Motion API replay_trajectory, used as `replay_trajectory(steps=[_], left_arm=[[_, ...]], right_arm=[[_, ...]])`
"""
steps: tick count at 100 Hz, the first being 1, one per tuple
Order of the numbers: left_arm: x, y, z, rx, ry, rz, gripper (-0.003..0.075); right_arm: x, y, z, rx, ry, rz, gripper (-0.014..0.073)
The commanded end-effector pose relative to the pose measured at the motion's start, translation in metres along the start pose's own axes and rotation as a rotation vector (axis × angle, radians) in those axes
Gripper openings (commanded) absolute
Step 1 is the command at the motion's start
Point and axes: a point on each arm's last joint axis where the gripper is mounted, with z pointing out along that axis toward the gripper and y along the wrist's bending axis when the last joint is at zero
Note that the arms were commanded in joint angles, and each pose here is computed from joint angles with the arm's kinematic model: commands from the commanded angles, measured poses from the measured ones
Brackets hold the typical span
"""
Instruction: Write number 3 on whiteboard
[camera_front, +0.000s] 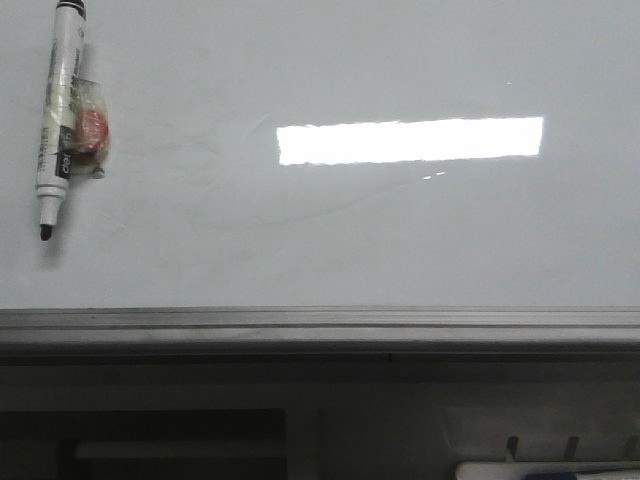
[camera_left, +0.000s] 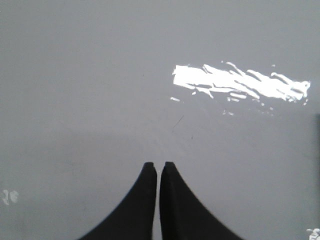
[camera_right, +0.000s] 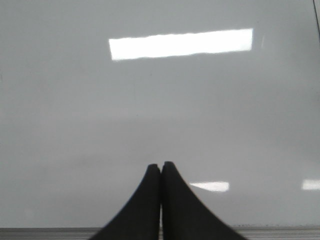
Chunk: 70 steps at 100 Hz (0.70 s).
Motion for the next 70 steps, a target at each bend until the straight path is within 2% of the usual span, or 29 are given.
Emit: replay_trajectory(steps=[1,14,25,30,38,42,51,62,70], left_arm=[[-0.026,-0.005,-0.002,0.023,-0.078,-0.027,-0.0021],[-0.031,-0.005,0.001,0.012,-0.066,0.017,-0.002],[-0.026,-0.006,0.007,0.023,0.013,0.066,0.0013],[-0.024,-0.007,0.011,0.038,0.042,0.047,0.0079],[-0.024,-0.008,0.016,0.06,0.066,0.027,0.023],[-0.025,-0.009,0.019,0.068,0.057,0.027,0.0337],[-0.027,-0.009,0.025,0.075,-0.01,0.024,0.0462],[-0.029,-0.008,0.033,0.071,-0.085,-0.004,0.0463],[-0.028,-0.01,0.039,0.085,-0.063,0.062,0.0447]], right_arm=[[-0.02,0.0,-0.002,0.0,0.008,0.005,-0.005],[-0.023,0.0,0.0,-0.009,0.079,0.006,-0.005],[-0.023,0.001,0.001,-0.015,0.083,0.015,-0.005],[-0.023,0.001,0.001,-0.023,0.083,0.015,-0.005],[-0.024,0.002,0.002,-0.029,0.069,0.014,-0.005],[-0.024,0.002,0.002,-0.031,0.065,0.014,-0.005],[-0.025,0.002,0.002,-0.032,0.059,0.013,-0.005],[-0.026,0.002,0.002,-0.033,0.044,0.021,-0.005],[-0.027,0.003,0.002,-0.047,0.04,0.056,-0.005]])
